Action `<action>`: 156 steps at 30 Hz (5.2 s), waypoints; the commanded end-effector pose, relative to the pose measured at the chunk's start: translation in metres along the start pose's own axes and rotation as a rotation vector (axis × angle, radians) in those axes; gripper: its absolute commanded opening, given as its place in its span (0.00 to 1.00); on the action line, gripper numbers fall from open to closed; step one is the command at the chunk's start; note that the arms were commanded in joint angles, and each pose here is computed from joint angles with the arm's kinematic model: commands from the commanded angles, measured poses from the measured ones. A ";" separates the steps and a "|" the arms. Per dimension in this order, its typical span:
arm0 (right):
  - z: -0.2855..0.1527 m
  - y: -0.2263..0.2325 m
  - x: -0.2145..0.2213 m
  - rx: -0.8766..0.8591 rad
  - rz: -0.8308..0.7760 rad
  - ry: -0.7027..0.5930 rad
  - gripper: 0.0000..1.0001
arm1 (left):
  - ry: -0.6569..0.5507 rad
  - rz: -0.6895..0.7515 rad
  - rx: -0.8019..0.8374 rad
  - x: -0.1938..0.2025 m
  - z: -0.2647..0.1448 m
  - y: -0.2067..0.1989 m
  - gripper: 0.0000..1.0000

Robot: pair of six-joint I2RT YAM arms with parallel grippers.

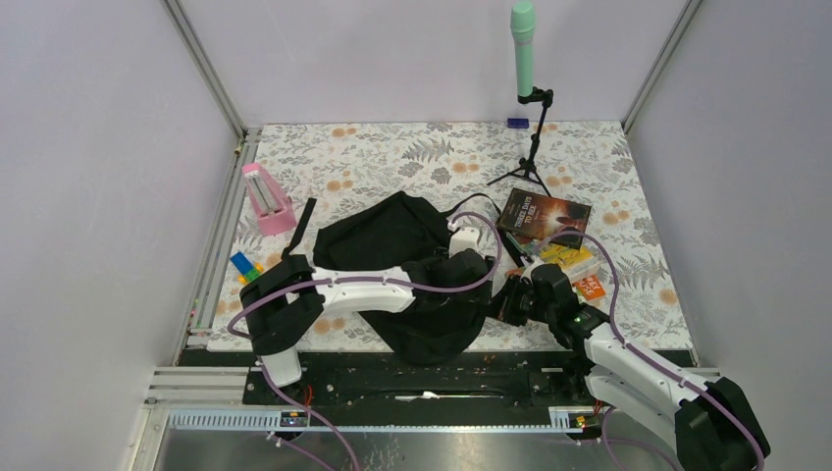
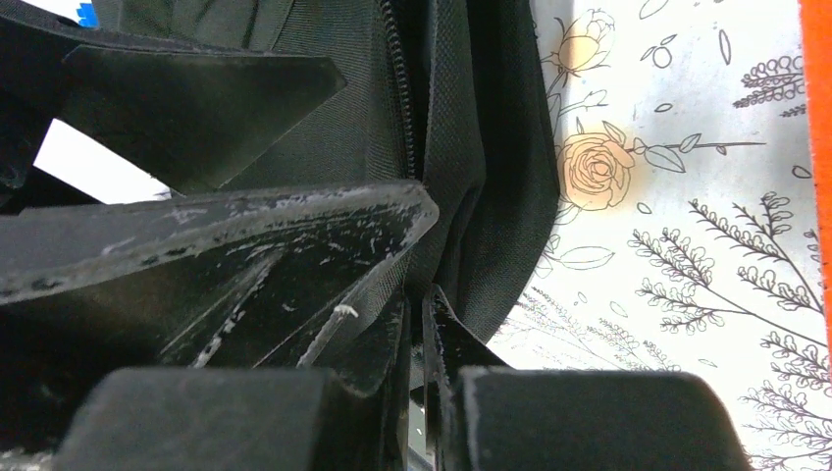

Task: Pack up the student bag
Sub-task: Unzip the student bag at the center of the board.

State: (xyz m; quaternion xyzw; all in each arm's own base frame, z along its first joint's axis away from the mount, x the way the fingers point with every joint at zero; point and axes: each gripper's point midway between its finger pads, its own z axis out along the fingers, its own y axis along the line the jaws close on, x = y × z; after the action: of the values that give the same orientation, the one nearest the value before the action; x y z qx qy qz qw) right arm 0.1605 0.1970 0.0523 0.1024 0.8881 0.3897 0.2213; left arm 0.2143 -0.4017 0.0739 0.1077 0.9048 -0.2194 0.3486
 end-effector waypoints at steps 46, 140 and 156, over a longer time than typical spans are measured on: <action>-0.006 -0.008 0.005 0.036 -0.020 0.008 0.00 | -0.096 -0.101 0.058 -0.014 -0.001 -0.001 0.91; -0.015 0.238 -0.020 -0.427 -0.266 0.016 0.49 | 0.065 -0.044 0.282 -0.170 -0.099 0.086 0.00; -0.019 0.229 -0.073 -0.321 -0.341 -0.131 0.00 | -0.191 0.142 0.184 -0.204 -0.179 0.101 0.94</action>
State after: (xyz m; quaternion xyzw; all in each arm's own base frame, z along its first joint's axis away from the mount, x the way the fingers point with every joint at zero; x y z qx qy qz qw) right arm 0.1887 0.3270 0.2103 -0.0543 0.8283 0.4836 0.2775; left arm 0.3009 -0.2640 0.2223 0.1546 0.8908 -0.3005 0.3039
